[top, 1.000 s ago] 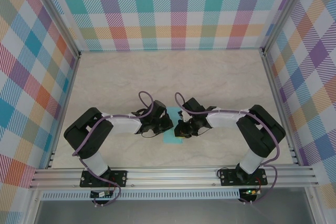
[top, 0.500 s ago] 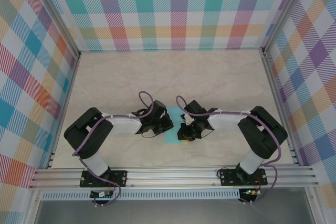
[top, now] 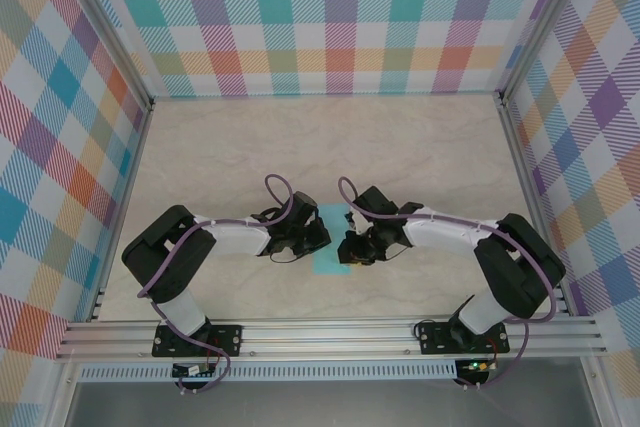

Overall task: Fold a paper plane with a square sheet of paper (pick it up from the middle)
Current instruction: Fold the triangle a second time at the center of the table.

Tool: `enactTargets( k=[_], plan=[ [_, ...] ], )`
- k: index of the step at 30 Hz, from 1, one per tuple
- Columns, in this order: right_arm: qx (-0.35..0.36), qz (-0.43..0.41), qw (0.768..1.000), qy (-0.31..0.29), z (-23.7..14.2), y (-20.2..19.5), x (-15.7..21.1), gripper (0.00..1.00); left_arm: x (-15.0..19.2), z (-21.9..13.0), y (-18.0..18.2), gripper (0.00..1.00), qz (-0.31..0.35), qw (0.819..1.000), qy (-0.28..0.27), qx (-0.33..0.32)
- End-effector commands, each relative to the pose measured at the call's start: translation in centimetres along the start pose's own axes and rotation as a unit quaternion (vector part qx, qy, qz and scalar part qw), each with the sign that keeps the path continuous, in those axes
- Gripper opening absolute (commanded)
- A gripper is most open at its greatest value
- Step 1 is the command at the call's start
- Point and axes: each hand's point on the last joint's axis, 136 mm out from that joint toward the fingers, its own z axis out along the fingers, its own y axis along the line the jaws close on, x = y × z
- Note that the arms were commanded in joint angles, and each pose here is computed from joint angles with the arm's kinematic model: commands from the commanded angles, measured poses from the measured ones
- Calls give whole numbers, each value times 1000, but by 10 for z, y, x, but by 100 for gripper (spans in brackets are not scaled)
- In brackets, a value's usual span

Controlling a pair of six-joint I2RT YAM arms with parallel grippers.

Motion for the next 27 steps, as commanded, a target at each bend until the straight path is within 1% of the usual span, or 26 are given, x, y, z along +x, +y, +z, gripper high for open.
enactTargets(
  k=[1, 3, 5, 7, 10, 15, 21, 27],
  plan=[
    [-10, -9, 1000, 10, 3, 9, -2, 21, 14, 1, 21, 6, -2, 999, 12, -38],
    [8, -3, 1000, 6, 5, 2, -3, 24, 13, 1, 18, 6, -2, 999, 11, -35],
    [35, 1, 999, -5, 2, -7, -4, 30, 12, 1, 15, 6, -1, 999, 10, -31],
    [69, 5, 997, -35, -11, -17, -11, 35, 12, 1, 13, 6, 0, 999, 11, -30],
    [45, 20, 997, -61, -21, -17, -21, 40, 11, 0, 12, 7, 0, 1000, 10, -28],
    [-14, 11, 999, -46, -17, 2, -21, 38, 10, 1, 10, 7, 0, 1000, 8, -24],
    [18, 23, 998, -54, -18, -13, -17, 40, 10, 2, 11, 7, -4, 1000, 8, -26],
    [11, 27, 998, -60, -16, -15, -19, 43, 11, 3, 13, 7, -5, 1000, 8, -25]
  ],
)
